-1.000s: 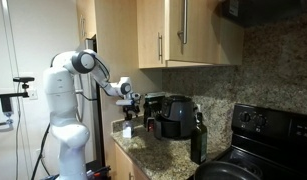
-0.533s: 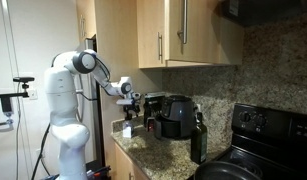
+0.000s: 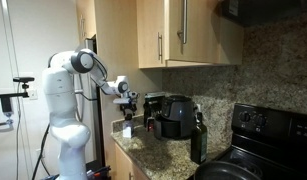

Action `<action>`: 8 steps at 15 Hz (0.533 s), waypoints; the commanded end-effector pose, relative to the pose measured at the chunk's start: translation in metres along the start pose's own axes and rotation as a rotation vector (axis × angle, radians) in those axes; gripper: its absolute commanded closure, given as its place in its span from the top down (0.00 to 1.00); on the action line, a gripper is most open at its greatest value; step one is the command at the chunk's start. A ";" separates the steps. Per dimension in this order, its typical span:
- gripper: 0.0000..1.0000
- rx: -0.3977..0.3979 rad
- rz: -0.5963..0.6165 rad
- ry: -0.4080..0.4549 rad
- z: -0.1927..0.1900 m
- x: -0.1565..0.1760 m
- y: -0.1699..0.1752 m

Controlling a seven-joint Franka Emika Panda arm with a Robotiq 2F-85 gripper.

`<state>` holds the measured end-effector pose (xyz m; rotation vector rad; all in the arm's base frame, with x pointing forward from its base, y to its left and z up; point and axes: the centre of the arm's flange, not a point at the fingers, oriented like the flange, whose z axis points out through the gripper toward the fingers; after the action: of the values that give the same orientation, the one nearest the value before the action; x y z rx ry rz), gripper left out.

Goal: Move the salt cellar to the right

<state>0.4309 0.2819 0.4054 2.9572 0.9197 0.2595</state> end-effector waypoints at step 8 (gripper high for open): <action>1.00 0.120 0.028 -0.079 0.032 0.012 0.022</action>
<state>0.4489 0.2692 0.3893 3.0375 0.8486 0.1862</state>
